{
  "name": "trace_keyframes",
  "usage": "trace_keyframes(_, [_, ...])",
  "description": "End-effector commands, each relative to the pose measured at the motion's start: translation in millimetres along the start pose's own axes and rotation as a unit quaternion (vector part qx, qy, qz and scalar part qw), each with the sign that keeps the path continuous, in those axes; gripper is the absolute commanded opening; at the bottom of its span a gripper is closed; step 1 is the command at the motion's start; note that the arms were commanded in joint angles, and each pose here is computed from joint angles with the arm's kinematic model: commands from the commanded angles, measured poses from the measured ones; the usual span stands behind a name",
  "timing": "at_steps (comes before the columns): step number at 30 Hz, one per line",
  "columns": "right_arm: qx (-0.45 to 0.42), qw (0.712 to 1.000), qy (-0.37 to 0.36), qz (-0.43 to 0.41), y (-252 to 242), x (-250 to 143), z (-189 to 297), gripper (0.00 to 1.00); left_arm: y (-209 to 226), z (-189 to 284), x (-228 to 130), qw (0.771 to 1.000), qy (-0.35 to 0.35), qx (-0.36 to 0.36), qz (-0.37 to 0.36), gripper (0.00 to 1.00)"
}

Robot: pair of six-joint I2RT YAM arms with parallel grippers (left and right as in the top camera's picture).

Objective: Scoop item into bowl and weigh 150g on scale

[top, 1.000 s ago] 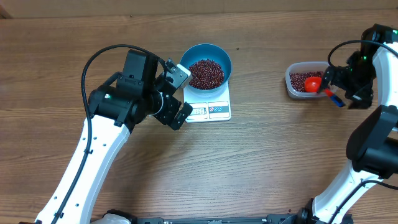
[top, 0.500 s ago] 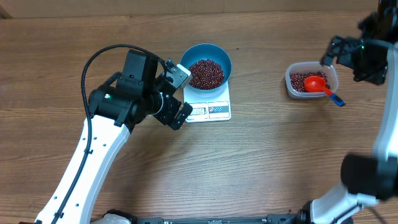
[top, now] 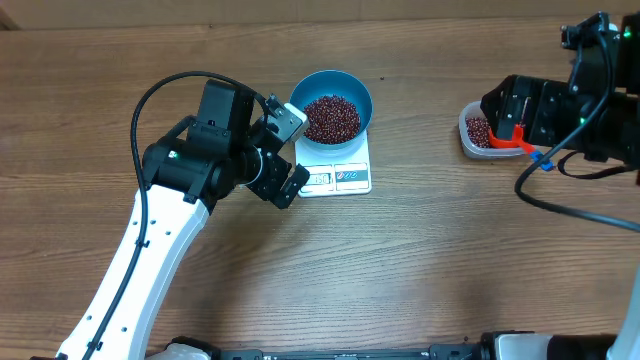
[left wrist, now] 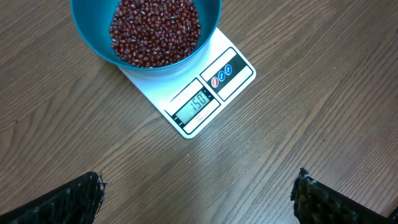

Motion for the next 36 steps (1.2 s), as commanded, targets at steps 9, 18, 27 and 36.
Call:
trace_keyframes(9, [0.005,1.0,-0.008,0.01,3.5,1.0,2.1,1.0,-0.9,8.3,6.4,1.0,-0.019,-0.004,0.001,1.0])
trace_keyframes(18, [-0.034,0.988,-0.141,0.055,17.0,22.0,20.1,1.0,-0.9,8.3,6.4,1.0,-0.019,-0.004,0.001,1.0])
trace_keyframes(27, [-0.017,0.969,-0.24,0.06,14.7,4.7,28.4,1.0,-0.9,8.4,6.5,1.0,-0.019,-0.004,0.001,0.99])
trace_keyframes(36, [0.003,0.937,-0.345,0.064,-1.5,-56.6,-1.0,1.0,-0.9,8.3,6.4,1.0,-0.019,-0.004,0.001,0.99])
Point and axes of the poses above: each gripper's point midway between its finger pads, its own z axis back along the fingers, its own y axis along the line the jaws close on, x = y × z, the point moved 7 cm from there along z, back along the fingers, and after that the axes turned 3 degrees about z, right-handed, at the moved point
